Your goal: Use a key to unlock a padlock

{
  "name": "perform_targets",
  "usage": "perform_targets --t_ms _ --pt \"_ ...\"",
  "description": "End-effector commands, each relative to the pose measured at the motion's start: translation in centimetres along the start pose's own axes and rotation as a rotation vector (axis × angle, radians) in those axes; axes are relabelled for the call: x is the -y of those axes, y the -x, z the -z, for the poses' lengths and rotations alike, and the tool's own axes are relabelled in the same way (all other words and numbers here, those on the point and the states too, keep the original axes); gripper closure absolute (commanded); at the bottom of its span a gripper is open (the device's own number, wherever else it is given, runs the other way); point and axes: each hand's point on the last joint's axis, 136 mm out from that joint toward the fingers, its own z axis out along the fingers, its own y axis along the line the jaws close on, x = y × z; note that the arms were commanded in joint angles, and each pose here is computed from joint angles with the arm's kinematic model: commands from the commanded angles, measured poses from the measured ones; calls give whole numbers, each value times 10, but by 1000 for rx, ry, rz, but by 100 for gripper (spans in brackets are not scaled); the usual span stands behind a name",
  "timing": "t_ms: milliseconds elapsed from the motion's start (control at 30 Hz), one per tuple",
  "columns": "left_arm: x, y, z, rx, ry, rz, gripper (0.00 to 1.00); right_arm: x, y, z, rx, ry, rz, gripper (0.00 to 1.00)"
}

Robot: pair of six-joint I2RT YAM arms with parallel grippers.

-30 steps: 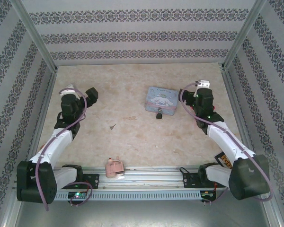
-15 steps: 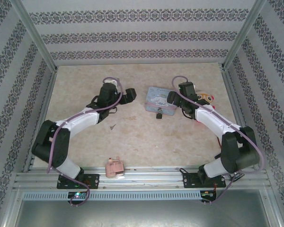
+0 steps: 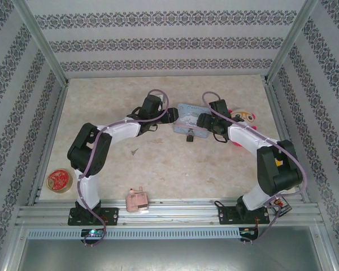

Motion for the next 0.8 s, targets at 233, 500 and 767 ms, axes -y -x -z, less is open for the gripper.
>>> perform_targets --t_ms 233,500,767 --pt "12 -20 -30 -72 -18 -4 38 -28 7 -20 -62 87 55 27" --pt "-8 -24 -5 -13 53 27 56 -79 -7 -37 -147 227 135 38" --pt "-33 -24 51 132 138 122 65 -143 -34 -37 -222 357 182 40"
